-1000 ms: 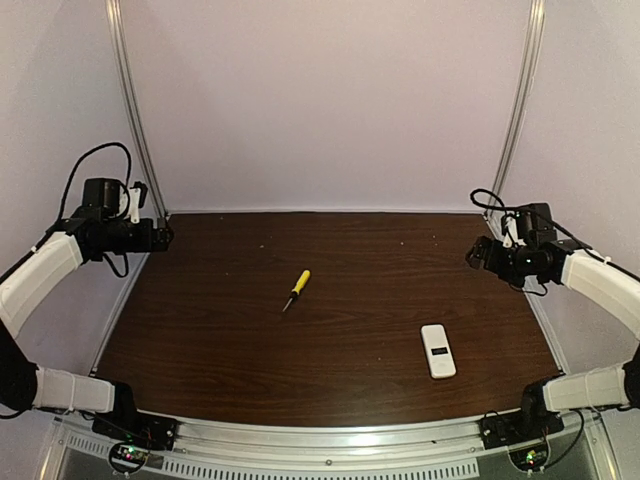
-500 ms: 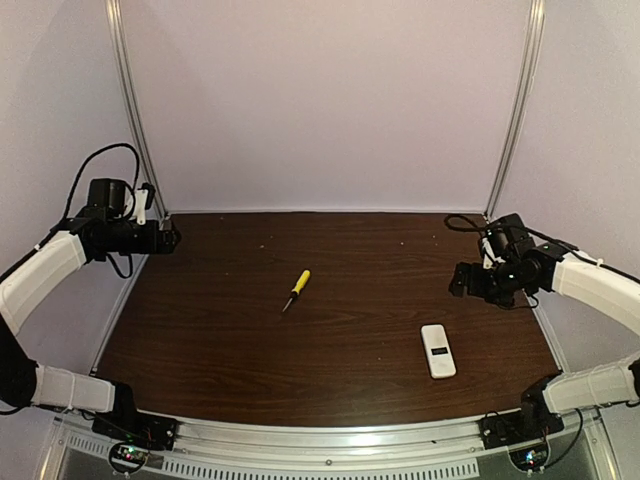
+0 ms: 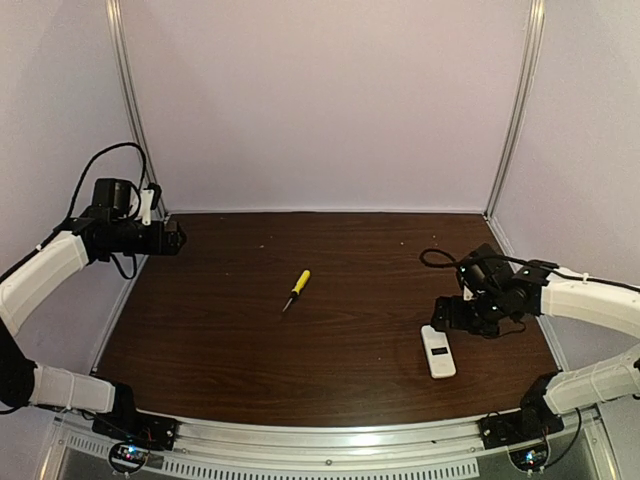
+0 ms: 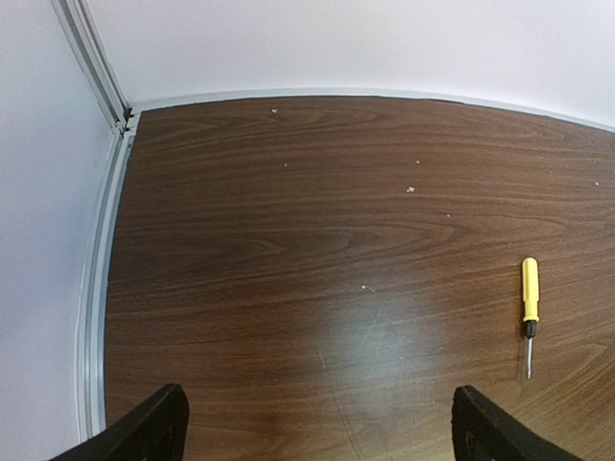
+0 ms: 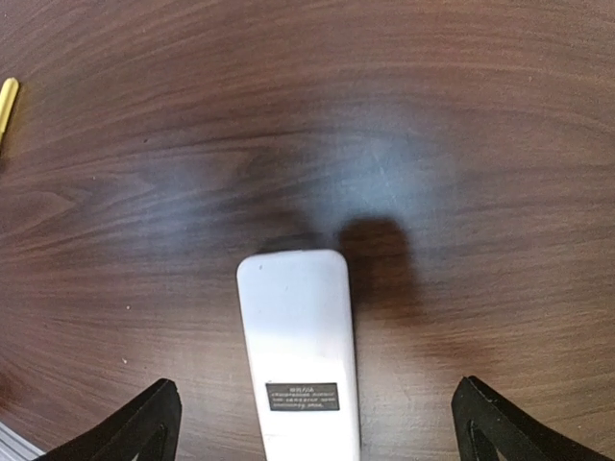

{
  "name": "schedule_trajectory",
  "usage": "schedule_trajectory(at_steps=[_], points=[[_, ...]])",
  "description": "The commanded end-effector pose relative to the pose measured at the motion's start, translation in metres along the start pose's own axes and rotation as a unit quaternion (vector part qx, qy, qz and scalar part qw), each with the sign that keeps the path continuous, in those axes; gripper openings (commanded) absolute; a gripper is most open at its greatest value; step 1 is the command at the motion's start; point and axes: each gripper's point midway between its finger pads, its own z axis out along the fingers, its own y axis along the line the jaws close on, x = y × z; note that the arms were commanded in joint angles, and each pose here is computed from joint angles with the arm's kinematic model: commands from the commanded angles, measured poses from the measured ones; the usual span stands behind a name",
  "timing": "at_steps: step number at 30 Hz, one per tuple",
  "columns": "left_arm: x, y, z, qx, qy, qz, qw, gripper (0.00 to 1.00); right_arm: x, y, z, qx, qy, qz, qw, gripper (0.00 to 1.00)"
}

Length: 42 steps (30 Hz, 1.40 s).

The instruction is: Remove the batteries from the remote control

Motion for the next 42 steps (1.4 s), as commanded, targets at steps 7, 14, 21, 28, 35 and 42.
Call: schedule_trajectory(at_steps=[7, 14, 21, 28, 35, 42], points=[[-0.004, -0.009, -0.002, 0.000, -0.014, 0.020, 1.000, 0.98, 0.045, -0.015, 0.002, 0.050, 0.083, -0.039, 0.995, 1.00], [-0.003, -0.006, -0.004, -0.016, -0.015, 0.025, 0.999, 0.98, 0.061, 0.001, 0.005, 0.024, 0.079, -0.005, 0.997, 1.00], [-0.006, 0.002, -0.006, -0.040, -0.020, 0.023, 0.999, 0.97, 0.074, -0.002, 0.011, 0.063, 0.071, -0.017, 0.995, 1.00], [-0.006, 0.003, -0.004, -0.044, -0.017, 0.024, 0.999, 0.97, 0.080, 0.000, 0.019, 0.072, 0.070, -0.024, 0.995, 1.00], [-0.006, 0.005, -0.004, -0.049, -0.018, 0.024, 0.998, 0.97, 0.085, -0.001, 0.025, 0.084, 0.074, -0.032, 0.993, 1.00], [-0.006, 0.004, -0.003, -0.047, -0.016, 0.023, 0.999, 0.97, 0.088, 0.003, 0.032, 0.078, 0.075, -0.037, 0.993, 0.93]])
